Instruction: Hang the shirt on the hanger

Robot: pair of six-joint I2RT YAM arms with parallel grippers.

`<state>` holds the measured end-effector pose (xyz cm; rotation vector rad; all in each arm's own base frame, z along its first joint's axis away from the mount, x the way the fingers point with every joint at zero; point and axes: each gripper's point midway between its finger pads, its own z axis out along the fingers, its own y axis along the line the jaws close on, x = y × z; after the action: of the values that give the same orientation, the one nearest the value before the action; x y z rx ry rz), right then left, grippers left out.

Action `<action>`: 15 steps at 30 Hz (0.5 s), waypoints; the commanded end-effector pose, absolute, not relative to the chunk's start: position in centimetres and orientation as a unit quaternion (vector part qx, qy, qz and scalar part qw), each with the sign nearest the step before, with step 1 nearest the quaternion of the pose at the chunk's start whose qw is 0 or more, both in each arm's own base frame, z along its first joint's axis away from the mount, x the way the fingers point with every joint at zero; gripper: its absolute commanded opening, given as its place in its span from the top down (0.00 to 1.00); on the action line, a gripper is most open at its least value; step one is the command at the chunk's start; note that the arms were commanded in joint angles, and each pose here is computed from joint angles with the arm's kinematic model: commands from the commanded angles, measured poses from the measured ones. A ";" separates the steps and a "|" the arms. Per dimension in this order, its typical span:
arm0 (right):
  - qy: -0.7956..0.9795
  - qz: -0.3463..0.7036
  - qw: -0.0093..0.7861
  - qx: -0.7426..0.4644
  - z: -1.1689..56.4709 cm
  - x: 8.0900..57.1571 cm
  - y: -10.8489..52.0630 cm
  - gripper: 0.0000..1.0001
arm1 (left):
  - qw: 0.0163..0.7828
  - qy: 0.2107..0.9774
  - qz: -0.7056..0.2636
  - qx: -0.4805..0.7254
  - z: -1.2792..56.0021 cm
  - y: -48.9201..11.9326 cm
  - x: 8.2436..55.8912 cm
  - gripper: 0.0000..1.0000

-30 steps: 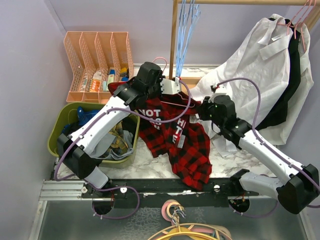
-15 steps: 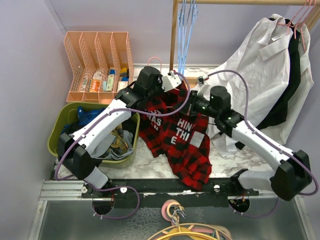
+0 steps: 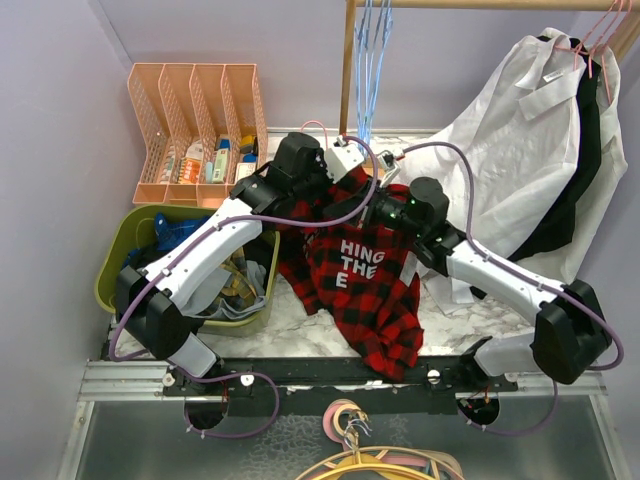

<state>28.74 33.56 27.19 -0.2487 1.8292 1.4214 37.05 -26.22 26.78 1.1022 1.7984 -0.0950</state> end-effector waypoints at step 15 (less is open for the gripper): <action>0.522 0.341 0.672 -0.399 36.0 18.5 23.1 0.01 | 0.473 0.645 -0.080 0.595 28.2 -26.1 32.3 1.00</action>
<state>19.24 24.90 37.96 -0.7583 1.1929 0.9659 34.60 -25.46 27.64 1.3364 1.6741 -0.1031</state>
